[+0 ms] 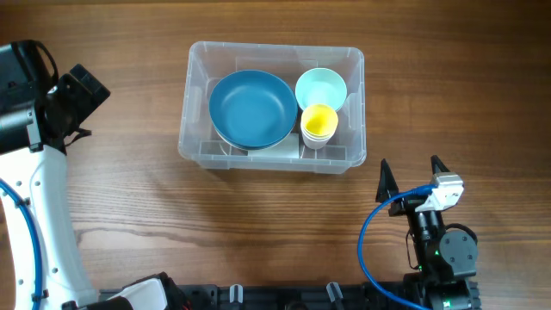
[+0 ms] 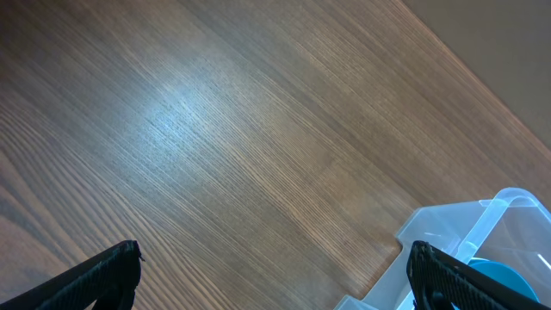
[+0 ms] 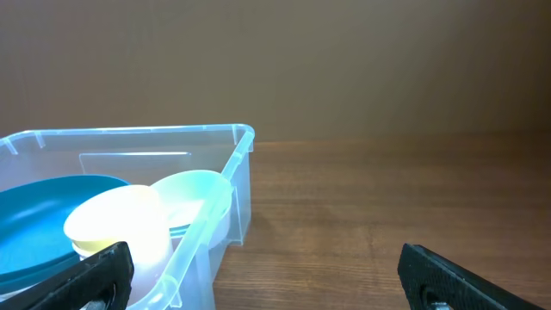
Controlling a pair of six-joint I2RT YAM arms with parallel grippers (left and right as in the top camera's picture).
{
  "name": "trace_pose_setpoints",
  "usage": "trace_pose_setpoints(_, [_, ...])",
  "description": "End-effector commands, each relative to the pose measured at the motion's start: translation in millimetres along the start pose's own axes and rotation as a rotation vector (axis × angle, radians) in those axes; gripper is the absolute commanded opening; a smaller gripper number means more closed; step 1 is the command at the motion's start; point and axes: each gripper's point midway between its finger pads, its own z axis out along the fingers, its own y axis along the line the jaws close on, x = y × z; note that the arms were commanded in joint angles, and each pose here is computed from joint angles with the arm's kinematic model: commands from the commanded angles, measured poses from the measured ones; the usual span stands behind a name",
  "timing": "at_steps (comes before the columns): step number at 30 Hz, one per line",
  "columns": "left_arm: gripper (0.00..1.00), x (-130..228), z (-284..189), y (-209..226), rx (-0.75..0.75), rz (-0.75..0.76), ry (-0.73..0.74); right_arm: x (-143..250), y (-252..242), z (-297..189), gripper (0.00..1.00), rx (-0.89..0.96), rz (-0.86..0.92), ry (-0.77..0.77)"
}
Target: Pack container
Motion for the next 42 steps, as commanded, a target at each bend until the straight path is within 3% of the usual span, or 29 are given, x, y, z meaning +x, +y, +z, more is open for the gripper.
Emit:
trace_pose_setpoints(1, [1.00, -5.0, -5.9, -0.3, 0.008, -0.015, -0.019, 2.5, 1.7, 0.1, 0.99, -0.015, -0.032, -0.007])
trace_pose_setpoints(12, [1.00, -5.1, -5.9, -0.2, 0.008, -0.015, -0.019, 3.2, 6.0, -0.1, 1.00, -0.039, -0.118, -0.006])
trace_pose_setpoints(26, [1.00, -5.1, -5.9, -0.2, 0.008, -0.015, -0.019, 1.0, -20.8, -0.7, 1.00, 0.070, -0.061, -0.010])
trace_pose_setpoints(42, [1.00, -5.1, -5.9, -0.2, 0.008, -0.015, -0.019, 1.3, -21.1, -0.6, 1.00, 0.071, -0.061, -0.009])
